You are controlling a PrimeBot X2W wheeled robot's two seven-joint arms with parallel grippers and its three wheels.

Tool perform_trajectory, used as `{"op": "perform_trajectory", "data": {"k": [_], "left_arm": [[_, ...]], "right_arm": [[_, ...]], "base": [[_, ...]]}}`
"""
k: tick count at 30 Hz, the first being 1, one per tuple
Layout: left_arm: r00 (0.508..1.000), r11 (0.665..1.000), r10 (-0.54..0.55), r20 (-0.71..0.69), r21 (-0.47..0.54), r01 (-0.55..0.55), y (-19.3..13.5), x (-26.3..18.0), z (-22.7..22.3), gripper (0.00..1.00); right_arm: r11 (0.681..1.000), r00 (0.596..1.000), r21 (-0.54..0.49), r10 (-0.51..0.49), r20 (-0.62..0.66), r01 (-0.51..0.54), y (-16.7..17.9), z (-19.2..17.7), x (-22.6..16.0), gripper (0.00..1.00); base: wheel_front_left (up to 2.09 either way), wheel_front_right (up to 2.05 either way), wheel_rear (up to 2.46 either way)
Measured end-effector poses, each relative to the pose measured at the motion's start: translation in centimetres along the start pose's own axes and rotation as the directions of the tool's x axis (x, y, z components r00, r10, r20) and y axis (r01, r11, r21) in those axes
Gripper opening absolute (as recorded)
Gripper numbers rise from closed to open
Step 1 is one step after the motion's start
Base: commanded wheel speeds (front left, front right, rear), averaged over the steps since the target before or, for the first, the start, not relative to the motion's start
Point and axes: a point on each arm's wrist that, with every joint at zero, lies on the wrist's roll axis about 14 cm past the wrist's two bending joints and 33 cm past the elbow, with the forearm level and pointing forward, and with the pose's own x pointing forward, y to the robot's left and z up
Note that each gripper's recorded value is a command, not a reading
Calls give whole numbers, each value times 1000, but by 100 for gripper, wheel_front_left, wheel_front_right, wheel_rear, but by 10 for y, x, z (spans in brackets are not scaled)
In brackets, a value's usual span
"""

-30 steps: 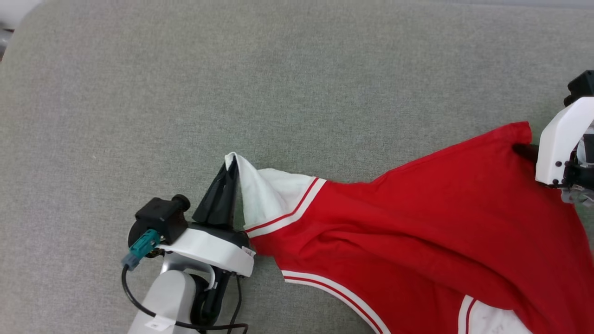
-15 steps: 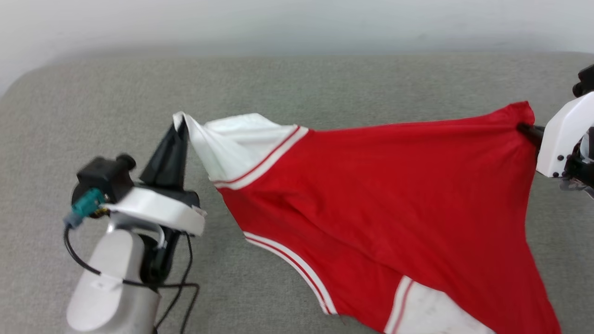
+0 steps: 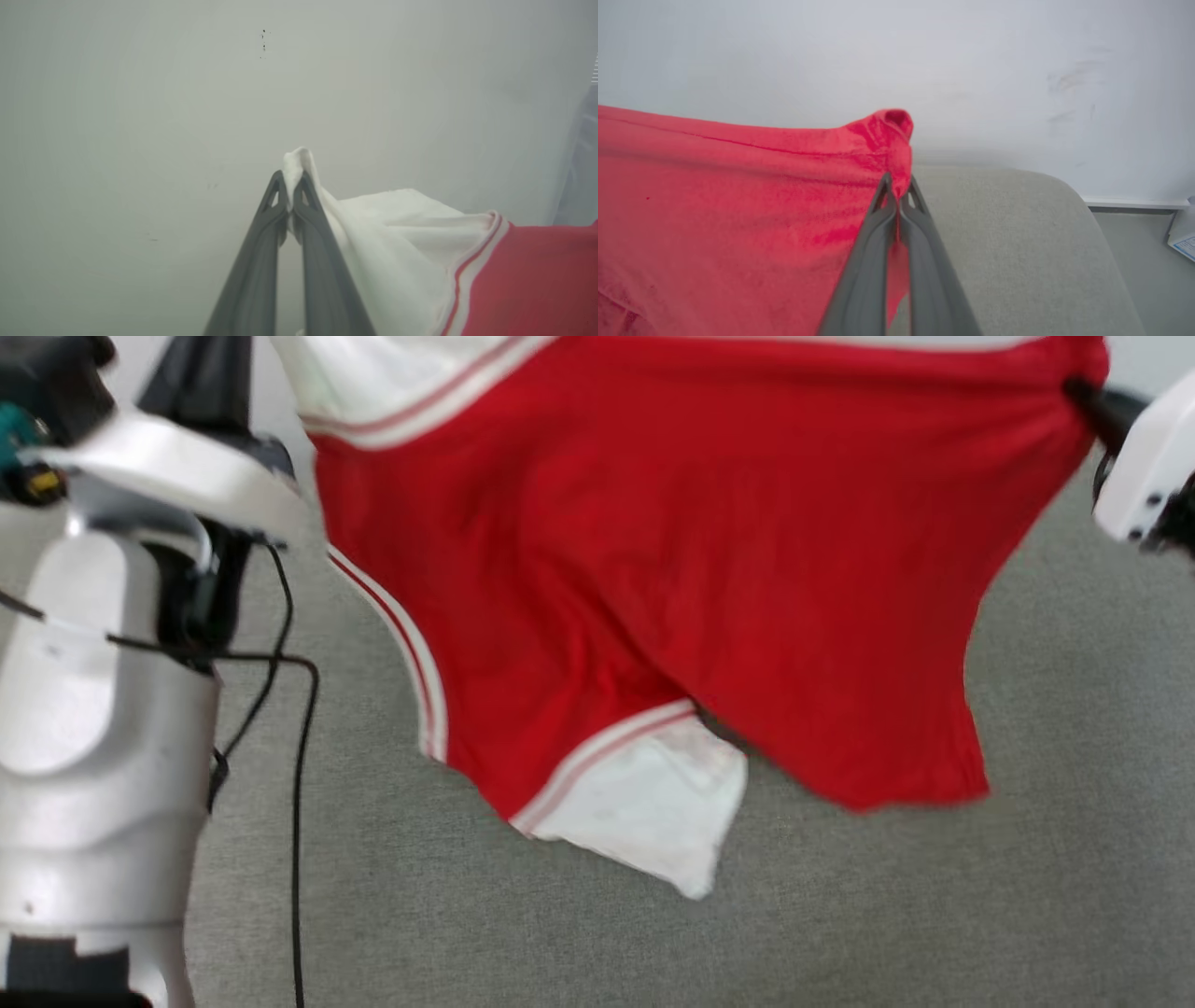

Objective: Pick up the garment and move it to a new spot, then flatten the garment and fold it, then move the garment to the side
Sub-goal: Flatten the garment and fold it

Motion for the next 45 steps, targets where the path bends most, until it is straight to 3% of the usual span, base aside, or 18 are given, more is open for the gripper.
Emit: {"op": "perform_trajectory", "data": {"k": [6,11,15,21,28,34,45], "left_arm": [[998,999,27,53,41,-29,18,46,16,0],[992,994,66,106,79,-75,42,83,31,0],[988,987,105,118,108,-117,62,105,28,0],[984,976,160,80,137,-170,93,123,3,0],[968,965,239,-75,128,-228,126,114,-68,0],[947,963,266,-178,91,-254,136,97,-118,0],[875,955,276,-398,7,-298,118,5,-198,0]], "right_arm": [[999,986,-41,-26,166,33,-6,56,20,0],[994,950,-83,-42,309,71,-9,104,42,0],[992,923,-95,-37,382,79,-4,126,64,0],[992,911,-111,-14,412,66,11,128,104,0],[996,940,-85,11,342,19,31,85,151,0],[998,960,-64,35,279,-18,44,47,173,0],[998,997,42,51,66,-54,49,-82,142,0]], "base": [[0,0,0],[0,0,0],[0,0,0],[0,0,0],[0,0,0],[0,0,0],[0,0,0]]}}
